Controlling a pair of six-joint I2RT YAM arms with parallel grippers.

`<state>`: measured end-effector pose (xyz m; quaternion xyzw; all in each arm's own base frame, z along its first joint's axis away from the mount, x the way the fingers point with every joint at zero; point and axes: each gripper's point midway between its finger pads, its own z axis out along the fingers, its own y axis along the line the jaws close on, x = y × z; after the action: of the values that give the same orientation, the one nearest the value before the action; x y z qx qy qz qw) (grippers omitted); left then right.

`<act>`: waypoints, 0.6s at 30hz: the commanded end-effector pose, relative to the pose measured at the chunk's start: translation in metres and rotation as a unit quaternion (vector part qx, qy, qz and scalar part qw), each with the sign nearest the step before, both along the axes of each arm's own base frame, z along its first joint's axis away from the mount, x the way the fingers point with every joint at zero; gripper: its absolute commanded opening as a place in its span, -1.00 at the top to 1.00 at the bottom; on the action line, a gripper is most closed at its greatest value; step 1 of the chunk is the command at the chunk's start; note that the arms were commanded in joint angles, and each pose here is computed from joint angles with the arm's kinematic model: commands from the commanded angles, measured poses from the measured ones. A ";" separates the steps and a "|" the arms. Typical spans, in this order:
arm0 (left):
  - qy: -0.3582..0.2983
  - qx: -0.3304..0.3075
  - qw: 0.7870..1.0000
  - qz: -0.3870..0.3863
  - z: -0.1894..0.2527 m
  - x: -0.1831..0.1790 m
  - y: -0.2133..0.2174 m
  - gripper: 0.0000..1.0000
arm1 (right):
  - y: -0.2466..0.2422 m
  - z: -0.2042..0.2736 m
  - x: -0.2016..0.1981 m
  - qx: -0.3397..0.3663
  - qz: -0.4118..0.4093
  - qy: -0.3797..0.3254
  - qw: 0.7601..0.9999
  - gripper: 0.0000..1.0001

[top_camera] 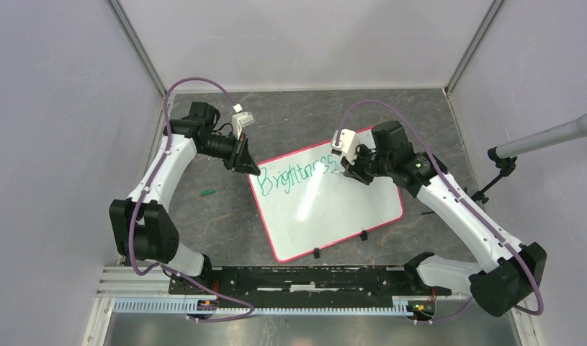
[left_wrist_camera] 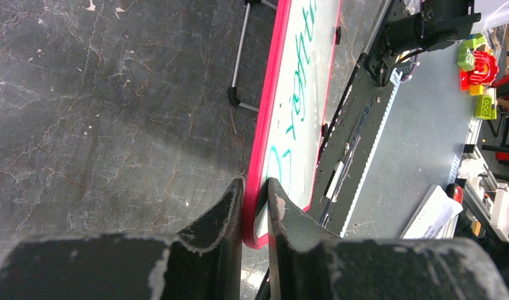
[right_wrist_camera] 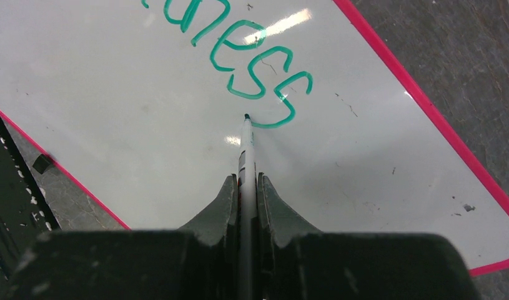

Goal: Write a sentence on the whiteboard

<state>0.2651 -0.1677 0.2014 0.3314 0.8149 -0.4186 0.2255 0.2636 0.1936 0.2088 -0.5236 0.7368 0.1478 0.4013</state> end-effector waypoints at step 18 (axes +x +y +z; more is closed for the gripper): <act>-0.012 0.033 0.999 0.014 -0.005 0.007 0.005 0.95 | 0.019 0.066 -0.004 0.076 0.038 -0.048 0.995 1.00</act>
<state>0.2653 -0.1673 0.2010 0.3303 0.8163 -0.4171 0.2248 0.2561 0.2147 0.2458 -0.5295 0.7004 0.2039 0.4330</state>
